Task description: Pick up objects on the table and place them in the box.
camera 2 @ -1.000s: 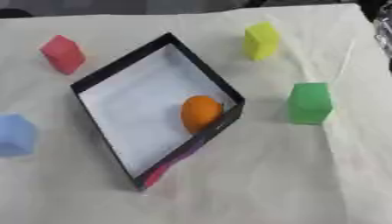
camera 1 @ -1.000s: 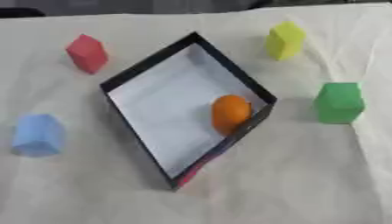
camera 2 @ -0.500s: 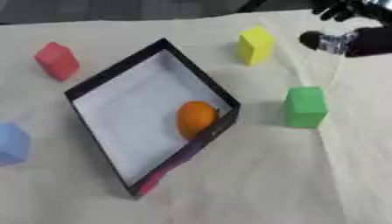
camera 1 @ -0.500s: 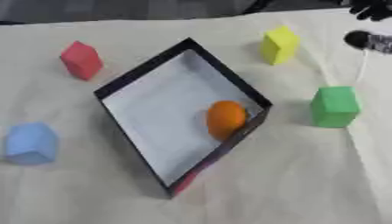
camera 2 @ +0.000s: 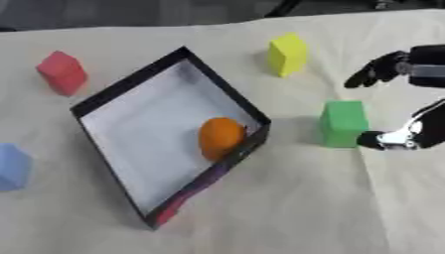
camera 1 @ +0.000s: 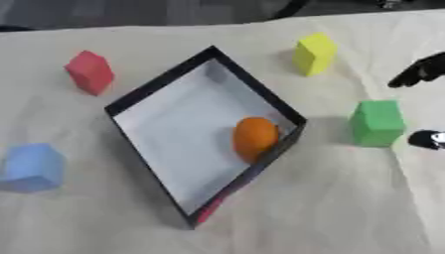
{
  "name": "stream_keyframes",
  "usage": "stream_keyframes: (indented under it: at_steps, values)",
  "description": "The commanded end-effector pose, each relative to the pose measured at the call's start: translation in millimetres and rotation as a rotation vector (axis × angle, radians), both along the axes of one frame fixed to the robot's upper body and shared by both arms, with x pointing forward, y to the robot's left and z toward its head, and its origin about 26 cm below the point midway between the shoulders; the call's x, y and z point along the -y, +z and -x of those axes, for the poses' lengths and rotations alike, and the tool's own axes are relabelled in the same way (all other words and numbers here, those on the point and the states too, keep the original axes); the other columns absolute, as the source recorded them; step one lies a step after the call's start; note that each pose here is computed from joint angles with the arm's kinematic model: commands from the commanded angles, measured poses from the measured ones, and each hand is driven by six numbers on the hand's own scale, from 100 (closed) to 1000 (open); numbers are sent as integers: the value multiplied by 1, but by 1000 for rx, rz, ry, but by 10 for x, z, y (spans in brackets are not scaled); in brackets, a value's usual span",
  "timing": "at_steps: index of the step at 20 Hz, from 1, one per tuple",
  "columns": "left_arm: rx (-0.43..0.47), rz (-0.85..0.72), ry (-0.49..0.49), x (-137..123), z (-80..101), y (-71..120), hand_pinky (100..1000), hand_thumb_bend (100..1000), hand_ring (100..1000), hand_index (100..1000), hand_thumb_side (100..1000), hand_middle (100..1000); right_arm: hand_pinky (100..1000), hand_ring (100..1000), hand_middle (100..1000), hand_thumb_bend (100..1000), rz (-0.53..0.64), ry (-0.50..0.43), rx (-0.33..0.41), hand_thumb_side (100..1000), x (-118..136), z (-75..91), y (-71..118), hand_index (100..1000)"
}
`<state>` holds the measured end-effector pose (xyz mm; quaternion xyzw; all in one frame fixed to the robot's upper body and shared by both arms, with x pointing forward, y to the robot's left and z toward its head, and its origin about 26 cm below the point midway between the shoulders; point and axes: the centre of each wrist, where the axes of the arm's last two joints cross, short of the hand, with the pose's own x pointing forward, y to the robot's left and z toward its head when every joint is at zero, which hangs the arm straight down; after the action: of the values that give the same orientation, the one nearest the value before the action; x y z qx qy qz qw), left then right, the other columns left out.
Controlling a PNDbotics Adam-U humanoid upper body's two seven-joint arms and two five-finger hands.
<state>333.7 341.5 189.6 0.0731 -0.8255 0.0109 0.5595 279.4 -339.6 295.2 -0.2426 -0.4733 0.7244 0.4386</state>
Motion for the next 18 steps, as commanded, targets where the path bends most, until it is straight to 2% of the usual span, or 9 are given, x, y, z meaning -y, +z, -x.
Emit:
stream_keyframes:
  at_steps: [1,6,7,8,9,14,18]
  values:
    - [30,-45,8,-51,35,129,882,896,926,977,751,934,890,884,853,494,42,2,38,443,4,48,134,911]
    - [21,-42,-1,-35,37,102,881,893,925,975,752,934,879,874,842,535,-2,-50,126,417,13,49,78,902]
    - [19,-42,-3,-31,38,98,881,892,924,975,743,934,878,873,842,426,-15,-60,148,468,9,47,74,901]
    - [19,-41,-5,-28,39,96,881,891,924,974,752,933,878,874,843,536,-27,-71,168,419,3,45,75,902]
    - [18,-41,-7,-23,37,95,881,891,924,974,752,932,878,874,843,536,-34,-80,180,421,-4,43,75,902]
    - [14,-38,-23,13,26,89,881,889,923,972,753,931,877,880,851,544,-59,-95,201,412,-66,23,73,905]
    - [17,-33,-40,56,17,93,881,887,923,970,754,930,876,879,849,541,-62,-103,167,411,-145,-1,62,903]
